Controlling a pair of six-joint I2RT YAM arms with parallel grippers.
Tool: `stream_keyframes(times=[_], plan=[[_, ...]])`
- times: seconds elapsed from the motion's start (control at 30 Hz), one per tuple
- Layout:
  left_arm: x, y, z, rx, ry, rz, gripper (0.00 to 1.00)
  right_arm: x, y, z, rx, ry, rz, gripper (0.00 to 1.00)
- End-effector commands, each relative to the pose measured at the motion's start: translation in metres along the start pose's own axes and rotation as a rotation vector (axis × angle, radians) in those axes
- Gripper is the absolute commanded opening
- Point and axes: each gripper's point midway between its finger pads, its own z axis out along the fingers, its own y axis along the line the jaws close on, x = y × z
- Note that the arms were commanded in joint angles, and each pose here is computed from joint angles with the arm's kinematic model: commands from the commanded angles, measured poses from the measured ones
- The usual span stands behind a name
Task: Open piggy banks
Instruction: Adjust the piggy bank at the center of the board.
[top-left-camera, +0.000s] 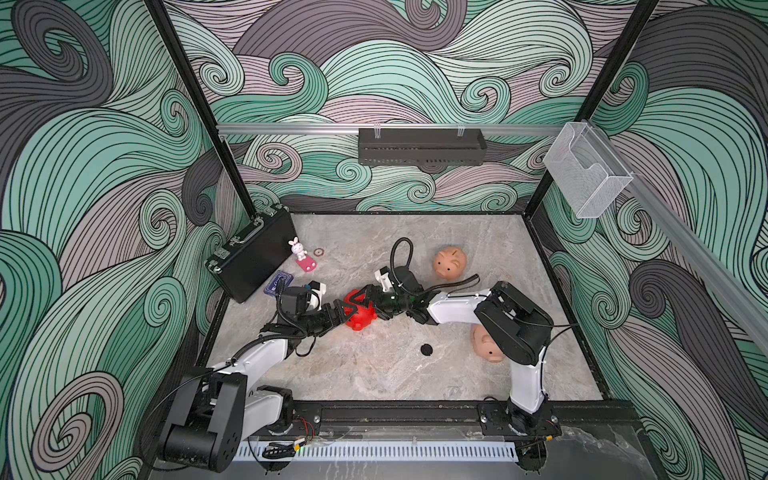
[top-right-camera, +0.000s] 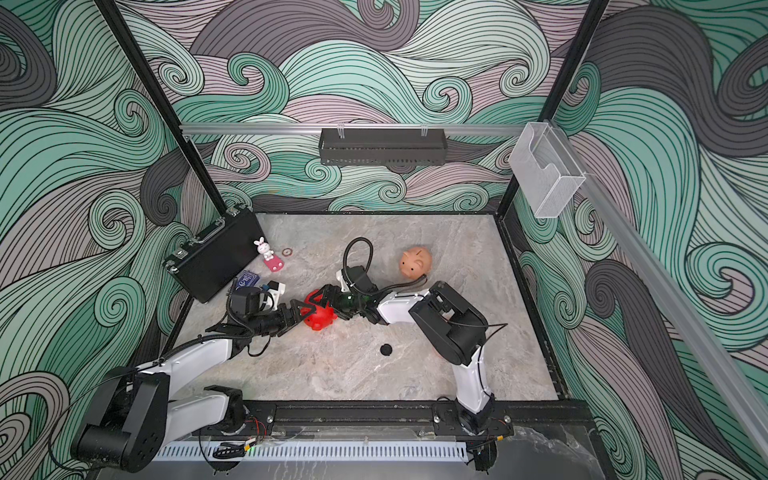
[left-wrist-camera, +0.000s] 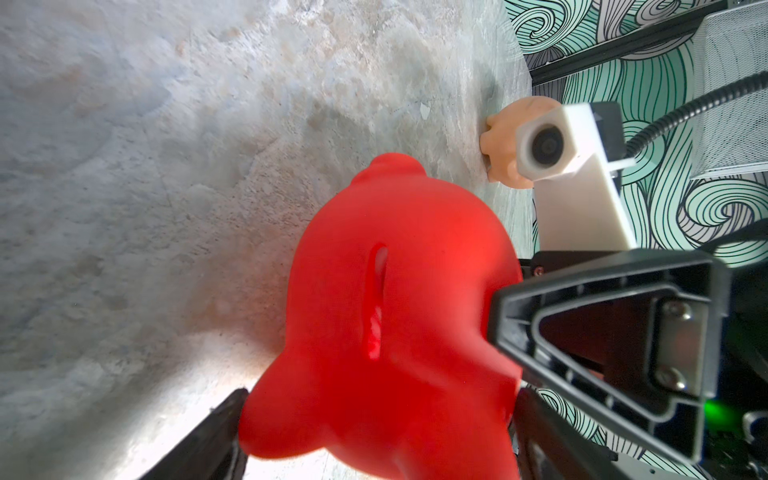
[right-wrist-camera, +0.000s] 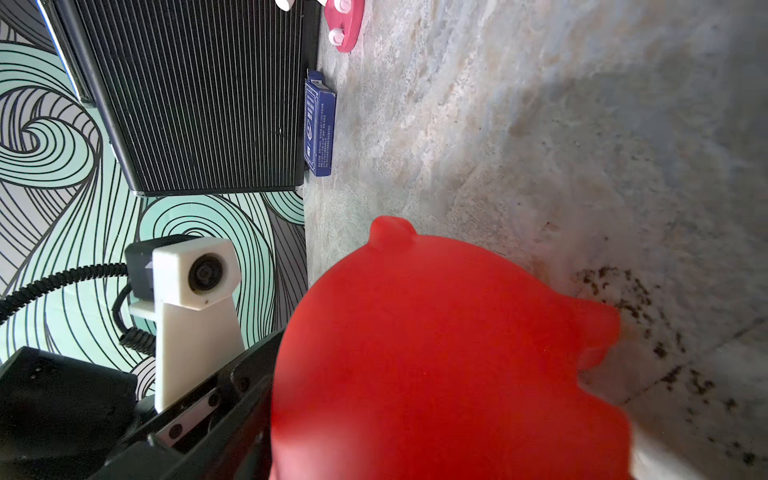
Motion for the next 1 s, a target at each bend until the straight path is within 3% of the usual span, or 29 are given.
stream_keyframes(times=[0.0,0.5,0.97], plan=[[-0.001,0.015,0.002,-0.075,-0.009,-0.005,0.86,0.027,-0.051,0.008,0.145,0.078,0.069,0.81],[-0.001,0.016,-0.001,-0.085,-0.020,-0.013,0.84,0.012,0.005,-0.012,0.009,0.052,0.012,0.89],[-0.001,0.015,-0.005,-0.094,-0.029,-0.014,0.84,0.004,0.016,-0.049,-0.016,-0.029,-0.055,0.92]])
